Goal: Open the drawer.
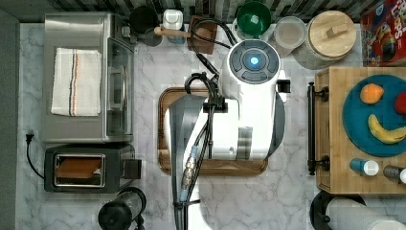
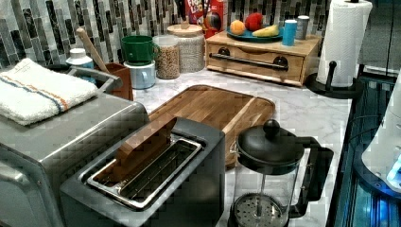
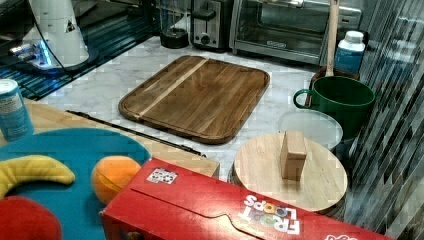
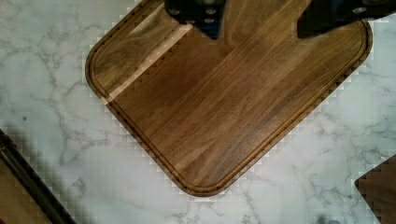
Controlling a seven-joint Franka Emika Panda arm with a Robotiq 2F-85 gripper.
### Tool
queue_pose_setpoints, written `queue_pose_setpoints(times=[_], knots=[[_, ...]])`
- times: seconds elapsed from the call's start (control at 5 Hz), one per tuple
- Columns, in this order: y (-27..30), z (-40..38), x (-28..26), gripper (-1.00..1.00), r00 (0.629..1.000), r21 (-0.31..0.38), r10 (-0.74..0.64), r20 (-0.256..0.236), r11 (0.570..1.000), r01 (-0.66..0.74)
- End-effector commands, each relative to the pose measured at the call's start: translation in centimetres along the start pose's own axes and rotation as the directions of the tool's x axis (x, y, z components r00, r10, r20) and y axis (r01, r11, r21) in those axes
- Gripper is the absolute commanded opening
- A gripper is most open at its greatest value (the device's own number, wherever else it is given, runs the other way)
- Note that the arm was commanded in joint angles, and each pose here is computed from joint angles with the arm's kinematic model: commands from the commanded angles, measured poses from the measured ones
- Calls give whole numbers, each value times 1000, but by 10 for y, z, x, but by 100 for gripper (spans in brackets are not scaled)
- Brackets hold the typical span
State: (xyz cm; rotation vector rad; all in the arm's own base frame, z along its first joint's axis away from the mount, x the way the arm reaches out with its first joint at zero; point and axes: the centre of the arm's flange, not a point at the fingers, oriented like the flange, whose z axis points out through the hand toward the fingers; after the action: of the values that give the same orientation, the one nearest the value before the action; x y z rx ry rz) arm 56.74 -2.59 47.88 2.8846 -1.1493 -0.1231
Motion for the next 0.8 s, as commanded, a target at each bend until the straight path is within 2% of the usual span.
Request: queue_pose_setpoints(times=[0.2,0.4,0.6,0.8], knots=[[-4,0,-3,100,1000,1,-10,-1,1000,10],[-4,0,-3,100,1000,1,-10,-1,1000,10],[-5,-1,-6,100,998,-3,-58,-20,998,58],[-9,0,-8,100,990,-6,-137,-15,991,137]])
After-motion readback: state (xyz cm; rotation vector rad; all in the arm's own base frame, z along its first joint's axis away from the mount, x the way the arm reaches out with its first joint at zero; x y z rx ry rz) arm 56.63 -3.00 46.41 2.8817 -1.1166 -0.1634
